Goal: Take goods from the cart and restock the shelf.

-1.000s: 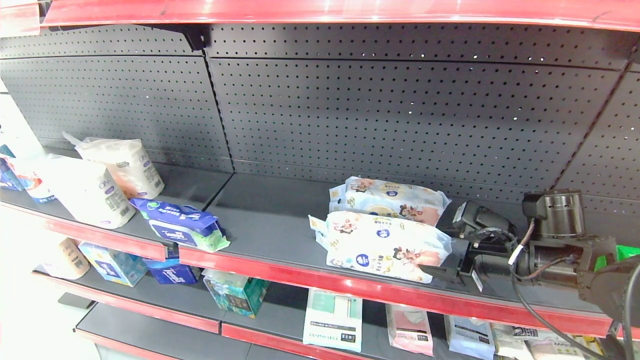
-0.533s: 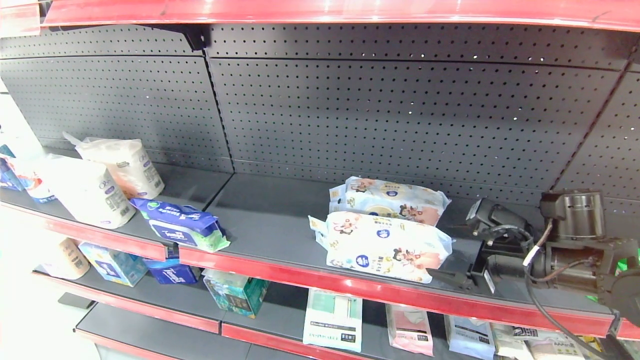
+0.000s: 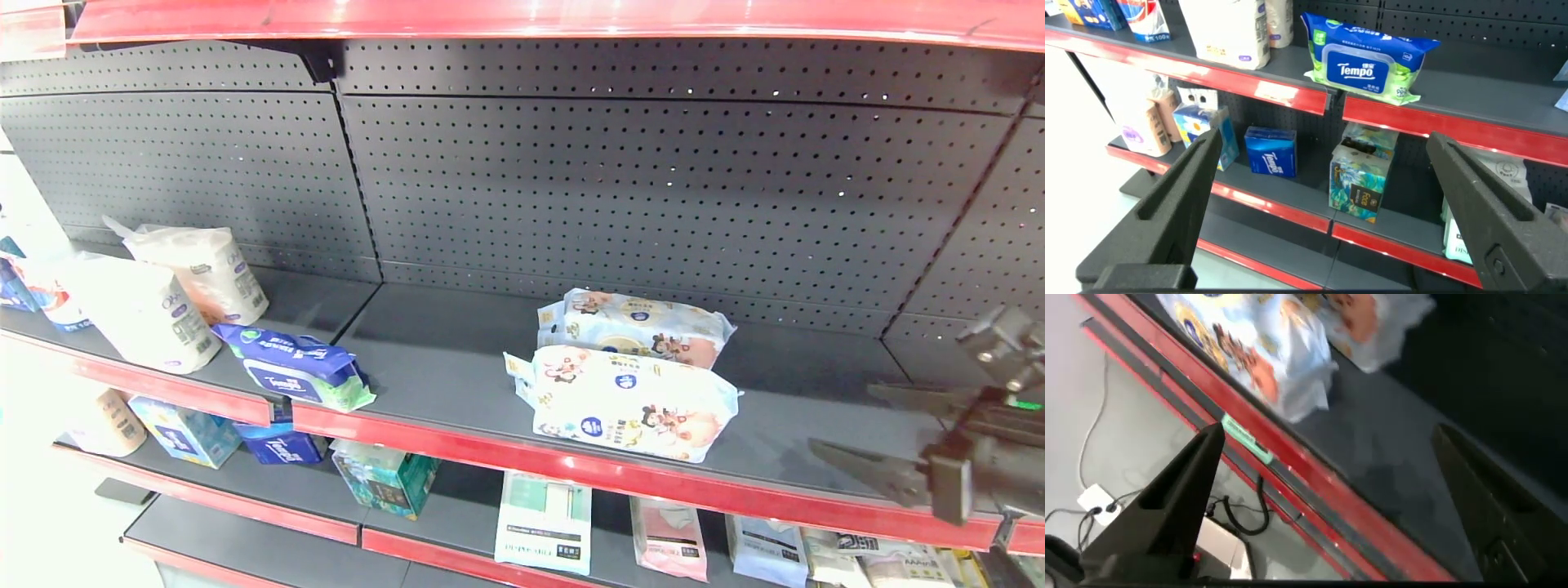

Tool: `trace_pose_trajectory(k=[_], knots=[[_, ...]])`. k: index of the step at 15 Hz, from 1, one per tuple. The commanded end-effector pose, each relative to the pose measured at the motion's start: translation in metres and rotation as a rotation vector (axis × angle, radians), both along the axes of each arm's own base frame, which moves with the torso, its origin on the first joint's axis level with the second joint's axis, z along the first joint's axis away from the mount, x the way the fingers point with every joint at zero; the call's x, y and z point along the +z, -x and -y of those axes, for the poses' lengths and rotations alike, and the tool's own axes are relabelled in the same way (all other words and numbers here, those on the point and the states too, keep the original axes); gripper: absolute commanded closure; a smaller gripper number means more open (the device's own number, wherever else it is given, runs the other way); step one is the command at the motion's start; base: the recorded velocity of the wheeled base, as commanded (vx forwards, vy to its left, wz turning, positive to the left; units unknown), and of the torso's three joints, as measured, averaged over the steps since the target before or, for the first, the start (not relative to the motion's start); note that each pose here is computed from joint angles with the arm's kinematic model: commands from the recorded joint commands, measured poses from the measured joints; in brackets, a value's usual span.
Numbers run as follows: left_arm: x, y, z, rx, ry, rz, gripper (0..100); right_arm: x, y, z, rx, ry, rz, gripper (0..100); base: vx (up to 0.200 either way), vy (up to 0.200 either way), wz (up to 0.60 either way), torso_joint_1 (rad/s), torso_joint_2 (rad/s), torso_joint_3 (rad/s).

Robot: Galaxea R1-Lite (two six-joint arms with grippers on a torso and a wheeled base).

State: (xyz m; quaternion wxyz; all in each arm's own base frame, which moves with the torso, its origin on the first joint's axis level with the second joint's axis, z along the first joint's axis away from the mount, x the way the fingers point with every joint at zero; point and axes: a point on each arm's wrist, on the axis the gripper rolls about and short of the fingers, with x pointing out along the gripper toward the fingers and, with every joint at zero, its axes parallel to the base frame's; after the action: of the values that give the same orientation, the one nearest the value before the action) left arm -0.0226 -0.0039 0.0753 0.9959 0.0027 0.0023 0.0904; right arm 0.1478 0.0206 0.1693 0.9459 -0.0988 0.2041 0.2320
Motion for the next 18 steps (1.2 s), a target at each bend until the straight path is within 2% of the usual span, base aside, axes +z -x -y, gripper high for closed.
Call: trace_pose_trajectory(k=[1, 2, 4, 7, 9, 12, 14, 16, 18], knots=[[0.0, 0.0, 0.0, 0.0, 0.0, -0.001, 0, -0.004, 0.11, 0.017, -0.272, 0.033, 0.123, 0, 0.0, 0.0, 0.0, 0.0, 0.0, 0.0], [0.0, 0.0, 0.0, 0.0, 0.0, -0.001, 0, -0.014, 0.128, 0.019, -0.335, 0.031, 0.149, 0, 0.0, 0.0, 0.0, 0.0, 0.0, 0.0], [0.0, 0.0, 0.0, 0.001, 0.0, -0.001, 0, -0.026, 0.151, 0.02, -0.389, -0.087, 0.231, 0, 0.0, 0.0, 0.0, 0.0, 0.0, 0.0], [0.0, 0.0, 0.0, 0.001, 0.0, -0.001, 0, -0.055, 0.168, 0.02, -0.395, -0.107, 0.303, 0, 0.0, 0.0, 0.0, 0.0, 0.0, 0.0], [0.0, 0.0, 0.0, 0.001, 0.0, -0.001, 0, -0.082, 0.174, 0.022, -0.471, -0.1, 0.349, 0, 0.0, 0.0, 0.0, 0.0, 0.0, 0.0], [0.0, 0.0, 0.0, 0.0, 0.0, -0.001, 0, -0.083, 0.175, 0.022, -0.505, -0.136, 0.361, 0, 0.0, 0.0, 0.0, 0.0, 0.0, 0.0], [0.0, 0.0, 0.0, 0.001, 0.0, -0.001, 0, -0.086, 0.176, 0.021, -0.484, -0.146, 0.383, 0, 0.0, 0.0, 0.0, 0.0, 0.0, 0.0], [0.0, 0.0, 0.0, 0.001, 0.0, -0.001, 0, -0.093, 0.171, 0.021, -0.468, -0.206, 0.422, 0, 0.0, 0.0, 0.0, 0.0, 0.0, 0.0], [0.0, 0.0, 0.0, -0.002, -0.002, -0.001, 0, -0.094, 0.171, 0.02, -0.434, -0.2, 0.414, 0, 0.0, 0.0, 0.0, 0.0, 0.0, 0.0]])
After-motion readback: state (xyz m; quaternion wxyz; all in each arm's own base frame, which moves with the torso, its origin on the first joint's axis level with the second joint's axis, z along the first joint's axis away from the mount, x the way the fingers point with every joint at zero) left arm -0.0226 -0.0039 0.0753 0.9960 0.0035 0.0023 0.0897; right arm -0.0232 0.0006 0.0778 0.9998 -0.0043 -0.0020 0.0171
